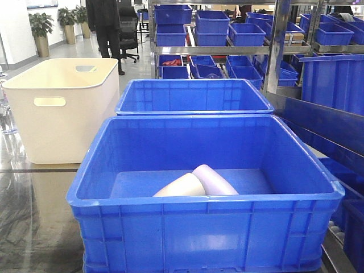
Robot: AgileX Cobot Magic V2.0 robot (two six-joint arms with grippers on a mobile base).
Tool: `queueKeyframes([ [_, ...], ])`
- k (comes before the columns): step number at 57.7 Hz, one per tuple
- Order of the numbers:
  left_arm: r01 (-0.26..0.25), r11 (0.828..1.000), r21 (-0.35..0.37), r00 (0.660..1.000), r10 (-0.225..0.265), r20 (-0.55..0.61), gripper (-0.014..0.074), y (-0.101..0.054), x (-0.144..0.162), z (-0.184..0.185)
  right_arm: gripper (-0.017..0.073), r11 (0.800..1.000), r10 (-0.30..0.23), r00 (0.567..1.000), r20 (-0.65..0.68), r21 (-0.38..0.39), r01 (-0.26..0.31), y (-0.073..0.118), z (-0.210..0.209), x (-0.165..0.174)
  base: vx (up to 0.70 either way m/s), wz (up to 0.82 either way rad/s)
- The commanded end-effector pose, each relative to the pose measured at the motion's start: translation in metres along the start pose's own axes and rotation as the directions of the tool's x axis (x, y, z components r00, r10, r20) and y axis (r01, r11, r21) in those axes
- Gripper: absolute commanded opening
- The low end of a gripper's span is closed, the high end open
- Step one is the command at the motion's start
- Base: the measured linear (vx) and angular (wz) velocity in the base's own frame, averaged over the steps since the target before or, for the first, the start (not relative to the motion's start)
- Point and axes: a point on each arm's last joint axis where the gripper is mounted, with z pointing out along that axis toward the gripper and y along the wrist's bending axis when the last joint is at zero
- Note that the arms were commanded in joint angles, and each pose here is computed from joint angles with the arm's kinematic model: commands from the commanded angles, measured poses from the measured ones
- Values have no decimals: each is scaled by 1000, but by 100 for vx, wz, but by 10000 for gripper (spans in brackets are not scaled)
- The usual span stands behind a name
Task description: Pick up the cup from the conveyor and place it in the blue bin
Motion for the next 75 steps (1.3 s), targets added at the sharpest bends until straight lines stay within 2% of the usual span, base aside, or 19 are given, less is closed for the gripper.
queueKeyframes([
  [1, 8, 1000, -21, 997, -6, 80, -2, 1, -3, -1, -10, 1000, -4, 994, 108, 1, 4, 0, -3, -16, 0, 0],
  [34, 8, 1000, -21, 997, -6, 80, -2, 1, -3, -1, -10, 1000, -4, 995, 102, 1, 4, 0, -3, -16, 0, 0],
  [40, 8, 1000, -21, 997, -6, 80, -2, 1, -3, -1, -10, 1000, -18, 994, 104, 7, 17, 0, -3, -13, 0, 0],
  [42, 8, 1000, -21, 997, -6, 80, -2, 1, -3, -1, -10, 1000, -18, 994, 111, 7, 17, 0, -5, -9, 0, 0],
  [47, 8, 1000, -21, 997, -6, 80, -2, 1, -3, -1, -10, 998, -57, 984, 171, 28, 53, -2, -9, 18, 0, 0],
  [57, 8, 1000, -21, 997, -6, 80, -2, 1, -3, -1, -10, 996, -59, 945, 321, 86, 33, -7, -15, 94, 0, 0],
  [63, 8, 1000, -21, 997, -6, 80, -2, 1, -4, -1, -10, 993, -58, 953, 298, 116, 24, -8, -25, 99, 0, 0],
  [75, 7, 1000, -18, 997, -6, 72, -2, 1, -3, -1, -10, 993, -52, 968, 245, 114, 24, -8, -22, 108, 0, 0],
])
